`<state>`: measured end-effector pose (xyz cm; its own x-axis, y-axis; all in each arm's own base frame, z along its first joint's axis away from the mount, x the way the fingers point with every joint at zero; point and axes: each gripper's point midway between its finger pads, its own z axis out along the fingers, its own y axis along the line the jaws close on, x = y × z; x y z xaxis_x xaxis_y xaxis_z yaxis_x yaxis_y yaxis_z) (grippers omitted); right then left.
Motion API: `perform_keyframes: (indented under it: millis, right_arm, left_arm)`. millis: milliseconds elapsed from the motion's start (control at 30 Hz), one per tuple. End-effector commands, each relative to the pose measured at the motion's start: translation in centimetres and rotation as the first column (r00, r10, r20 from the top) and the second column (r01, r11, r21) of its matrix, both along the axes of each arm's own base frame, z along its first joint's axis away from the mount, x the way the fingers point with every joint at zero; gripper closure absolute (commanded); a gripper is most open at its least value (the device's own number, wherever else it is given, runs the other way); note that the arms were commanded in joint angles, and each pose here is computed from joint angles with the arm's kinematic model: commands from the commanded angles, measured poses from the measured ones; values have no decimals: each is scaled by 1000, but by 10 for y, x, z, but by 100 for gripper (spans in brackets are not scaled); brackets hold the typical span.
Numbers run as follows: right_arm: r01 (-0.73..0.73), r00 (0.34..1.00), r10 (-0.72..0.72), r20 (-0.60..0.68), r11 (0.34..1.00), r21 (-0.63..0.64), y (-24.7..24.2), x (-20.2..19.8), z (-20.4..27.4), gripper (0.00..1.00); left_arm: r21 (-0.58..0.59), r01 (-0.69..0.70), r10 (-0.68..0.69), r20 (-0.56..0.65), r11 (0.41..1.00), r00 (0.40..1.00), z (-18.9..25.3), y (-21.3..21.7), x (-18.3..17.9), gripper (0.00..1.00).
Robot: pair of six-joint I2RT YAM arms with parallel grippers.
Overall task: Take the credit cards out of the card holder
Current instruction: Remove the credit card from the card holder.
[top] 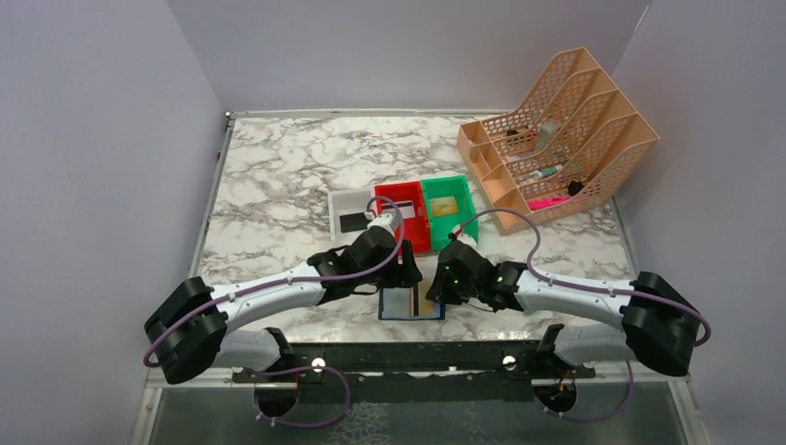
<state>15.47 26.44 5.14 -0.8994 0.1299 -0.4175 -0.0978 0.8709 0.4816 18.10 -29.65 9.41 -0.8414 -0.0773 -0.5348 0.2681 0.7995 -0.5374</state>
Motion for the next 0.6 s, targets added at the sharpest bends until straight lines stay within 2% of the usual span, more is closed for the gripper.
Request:
perform_keyframes:
  millis: [0,333,567]
  right_arm:
    - [43,998,-47,-31,992,-118,-20,-1,-20,80]
    - [126,983,-148,-113,975,-181,-46,-19,-65,82]
    - [175,969,-204,-138,965,-196,-55,-23,-78,83]
  left_arm:
    - [-36,52,-52,3,998,999,1,-9,-3,31]
    - [-66,170,-176,-82,983,981,-16,-33,-17,33]
    - [7,134,-132,-147,991,980,-44,-18,-24,35]
